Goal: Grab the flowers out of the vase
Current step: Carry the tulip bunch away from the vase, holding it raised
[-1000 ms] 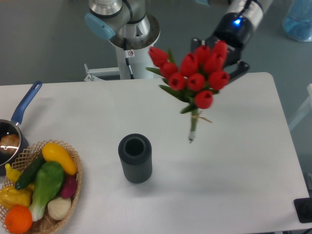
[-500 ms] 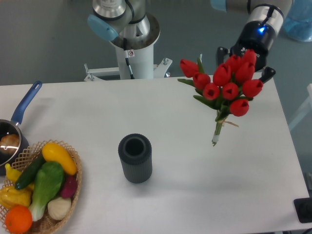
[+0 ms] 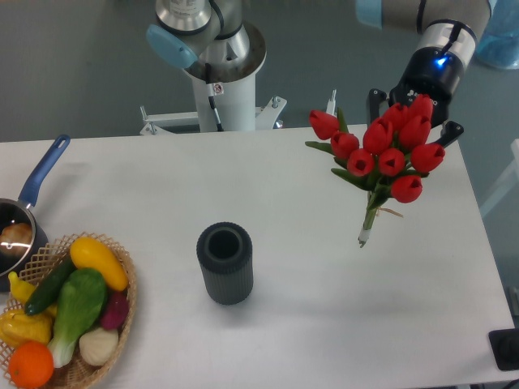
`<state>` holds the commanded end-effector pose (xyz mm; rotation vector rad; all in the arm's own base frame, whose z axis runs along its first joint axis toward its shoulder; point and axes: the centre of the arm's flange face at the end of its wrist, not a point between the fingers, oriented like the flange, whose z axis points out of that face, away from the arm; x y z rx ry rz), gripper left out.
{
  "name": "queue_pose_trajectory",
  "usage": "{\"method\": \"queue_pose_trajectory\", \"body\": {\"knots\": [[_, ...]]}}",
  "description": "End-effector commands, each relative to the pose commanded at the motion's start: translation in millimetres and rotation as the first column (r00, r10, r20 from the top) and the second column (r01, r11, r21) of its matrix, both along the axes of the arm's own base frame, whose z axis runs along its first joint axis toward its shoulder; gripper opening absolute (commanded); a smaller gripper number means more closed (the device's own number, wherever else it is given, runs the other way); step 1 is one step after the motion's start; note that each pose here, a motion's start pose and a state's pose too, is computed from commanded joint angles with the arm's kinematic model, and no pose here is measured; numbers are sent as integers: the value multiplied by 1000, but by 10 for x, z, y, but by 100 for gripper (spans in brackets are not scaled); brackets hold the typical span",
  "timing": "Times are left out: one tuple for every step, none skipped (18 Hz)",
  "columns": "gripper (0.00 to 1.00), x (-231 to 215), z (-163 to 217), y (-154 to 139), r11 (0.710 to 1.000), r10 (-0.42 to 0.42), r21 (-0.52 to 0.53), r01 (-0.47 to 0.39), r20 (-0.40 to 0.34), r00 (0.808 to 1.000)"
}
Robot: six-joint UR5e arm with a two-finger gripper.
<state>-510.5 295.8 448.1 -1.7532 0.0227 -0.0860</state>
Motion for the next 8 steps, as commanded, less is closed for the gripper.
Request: {"method": "queue_pose_trajectory", "body": {"knots": [[36, 9, 8, 7, 1000, -1, 0, 1, 0, 1000], [36, 13, 8, 15, 1000, -3, 0, 3, 1, 1000], [37, 13, 8, 15, 1000, -2, 0, 2, 3, 1000], [37, 9, -2, 16, 1000, -2, -1, 2, 7, 1000], [37, 4, -2, 8, 1000, 0, -1, 0, 8, 1000], [37, 0, -2, 0, 1000, 1, -1, -1, 8, 1000], [37, 4, 7, -1, 1000, 1, -1, -1, 8, 1000], [37, 4, 7, -1, 1000, 1, 0, -1, 6, 1000]]}}
